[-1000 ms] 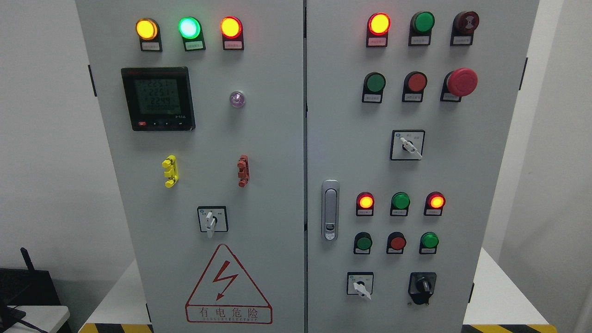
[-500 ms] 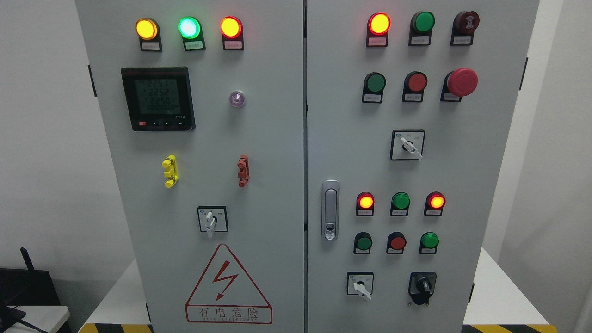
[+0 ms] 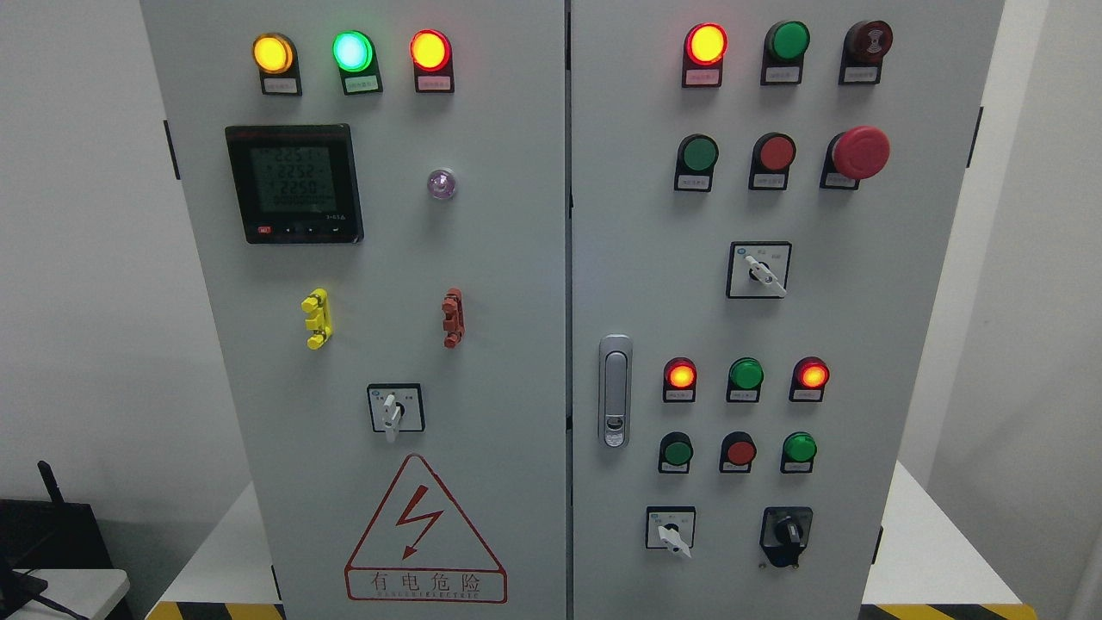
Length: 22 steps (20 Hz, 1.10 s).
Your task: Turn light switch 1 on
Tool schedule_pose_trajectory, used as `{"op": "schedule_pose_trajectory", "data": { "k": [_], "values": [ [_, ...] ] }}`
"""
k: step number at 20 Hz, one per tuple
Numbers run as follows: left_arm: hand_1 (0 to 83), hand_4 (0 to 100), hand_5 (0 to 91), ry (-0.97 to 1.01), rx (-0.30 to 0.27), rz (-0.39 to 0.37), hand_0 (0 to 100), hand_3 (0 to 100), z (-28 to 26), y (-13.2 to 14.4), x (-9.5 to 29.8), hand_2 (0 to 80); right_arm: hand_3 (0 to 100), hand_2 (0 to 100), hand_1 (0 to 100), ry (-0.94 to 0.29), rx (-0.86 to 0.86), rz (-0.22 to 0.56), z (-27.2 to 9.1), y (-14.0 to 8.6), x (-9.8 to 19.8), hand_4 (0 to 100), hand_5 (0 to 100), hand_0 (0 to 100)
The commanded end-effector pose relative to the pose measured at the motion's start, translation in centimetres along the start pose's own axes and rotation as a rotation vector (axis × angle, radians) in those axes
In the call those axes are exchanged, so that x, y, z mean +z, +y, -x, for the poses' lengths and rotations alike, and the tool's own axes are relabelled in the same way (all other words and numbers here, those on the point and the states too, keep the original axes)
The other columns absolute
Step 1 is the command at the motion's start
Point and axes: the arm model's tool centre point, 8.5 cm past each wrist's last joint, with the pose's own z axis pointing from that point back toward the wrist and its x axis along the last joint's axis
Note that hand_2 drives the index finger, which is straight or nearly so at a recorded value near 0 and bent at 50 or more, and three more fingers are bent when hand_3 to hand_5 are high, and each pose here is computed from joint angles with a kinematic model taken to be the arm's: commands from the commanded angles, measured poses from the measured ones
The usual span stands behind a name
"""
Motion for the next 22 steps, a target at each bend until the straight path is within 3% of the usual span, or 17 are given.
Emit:
{"op": "schedule_pose_trajectory", "data": {
  "k": [1, 11, 15, 17, 22],
  "values": [
    [1.7, 58, 37.4, -0.454, -0.091, -0.062, 28, 45, -15.4, 2.5, -2.0, 25.3, 0, 0, 39, 0.0, -0.008, -0.002, 0.0, 0.1, 0.0, 0, 0, 12],
    [4.7, 62, 49.4, -0.677, -0.035, 0.116, 21, 52, -23.1, -6.0, -4.4, 34.7, 0, 0, 39, 0.0, -0.008, 0.0, 0.0, 0.0, 0.0, 0, 0, 12],
    [8.2, 69, 63.7, -0.768, -0.019, 0.153, 18, 63, -26.4, -8.7, -4.9, 39.6, 0, 0, 39, 0.0, -0.008, -0.002, 0.0, 0.1, 0.0, 0, 0, 12],
    [10.6, 74, 75.0, -0.787, -0.001, 0.16, 17, 68, -27.3, -9.6, -5.0, 42.1, 0, 0, 39, 0.0, -0.008, -0.002, 0.0, 0.1, 0.0, 0, 0, 12],
    [16.6, 76, 81.2, -0.834, 0.062, 0.229, 15, 70, -29.8, -13.9, -4.4, 42.8, 0, 0, 39, 0.0, -0.008, -0.002, 0.0, 0.1, 0.0, 0, 0, 12]
  ]
}}
